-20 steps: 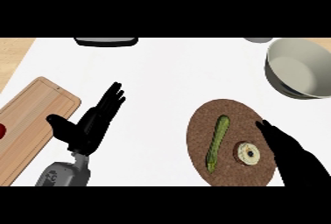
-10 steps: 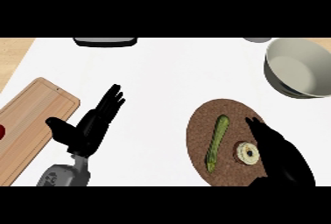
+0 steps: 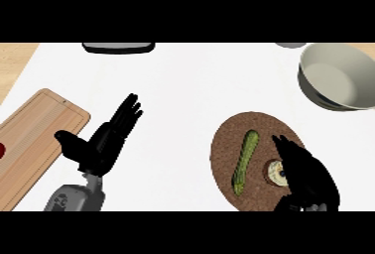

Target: Pick the cupcake from the placemat and place it in the bowl

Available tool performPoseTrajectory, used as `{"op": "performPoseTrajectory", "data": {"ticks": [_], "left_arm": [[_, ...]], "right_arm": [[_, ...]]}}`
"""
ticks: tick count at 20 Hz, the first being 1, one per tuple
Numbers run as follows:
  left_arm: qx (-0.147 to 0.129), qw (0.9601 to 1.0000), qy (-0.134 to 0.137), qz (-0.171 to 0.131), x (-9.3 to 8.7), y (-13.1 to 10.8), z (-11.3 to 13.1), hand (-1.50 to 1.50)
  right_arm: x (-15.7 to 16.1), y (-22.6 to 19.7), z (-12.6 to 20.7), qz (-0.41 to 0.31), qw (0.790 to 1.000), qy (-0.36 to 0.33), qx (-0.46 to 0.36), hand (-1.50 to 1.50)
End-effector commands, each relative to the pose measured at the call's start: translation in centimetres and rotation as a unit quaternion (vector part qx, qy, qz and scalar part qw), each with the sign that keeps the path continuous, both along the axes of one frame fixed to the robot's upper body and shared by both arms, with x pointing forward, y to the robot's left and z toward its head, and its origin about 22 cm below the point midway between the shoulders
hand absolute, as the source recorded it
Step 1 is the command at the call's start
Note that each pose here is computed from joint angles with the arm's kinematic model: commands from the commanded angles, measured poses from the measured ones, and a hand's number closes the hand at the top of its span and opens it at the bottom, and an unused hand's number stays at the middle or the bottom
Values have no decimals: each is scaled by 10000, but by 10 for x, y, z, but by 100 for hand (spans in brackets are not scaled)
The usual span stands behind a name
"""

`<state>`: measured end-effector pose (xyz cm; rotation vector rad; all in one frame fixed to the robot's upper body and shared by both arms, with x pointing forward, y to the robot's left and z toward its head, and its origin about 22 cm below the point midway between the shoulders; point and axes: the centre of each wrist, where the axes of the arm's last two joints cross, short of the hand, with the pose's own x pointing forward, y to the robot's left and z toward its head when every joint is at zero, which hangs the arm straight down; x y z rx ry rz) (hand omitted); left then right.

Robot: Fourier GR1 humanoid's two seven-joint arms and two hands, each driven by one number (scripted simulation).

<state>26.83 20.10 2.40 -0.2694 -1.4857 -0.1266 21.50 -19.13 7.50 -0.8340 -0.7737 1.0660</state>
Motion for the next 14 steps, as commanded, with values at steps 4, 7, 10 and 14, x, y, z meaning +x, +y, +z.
{"op": "performPoseTrajectory", "data": {"ticks": [4, 7, 10, 14], "left_arm": [[-11, 10000, 43, -8, -9, -4, -3, 0], [91, 9999, -37, 53, -2, 9, 4, 0], [50, 10000, -9, 22, -5, 17, 6, 0], [51, 10000, 71, -34, -1, -3, 0, 0]], "right_arm": [[2, 6, -18, -116, 9996, 120, -236, -150], [-9, 7, -22, -185, 9996, 56, -228, -150], [2, -1, -35, -257, 9991, 16, -330, -150], [15, -1, -46, -267, 9994, -52, -205, -150]]}}
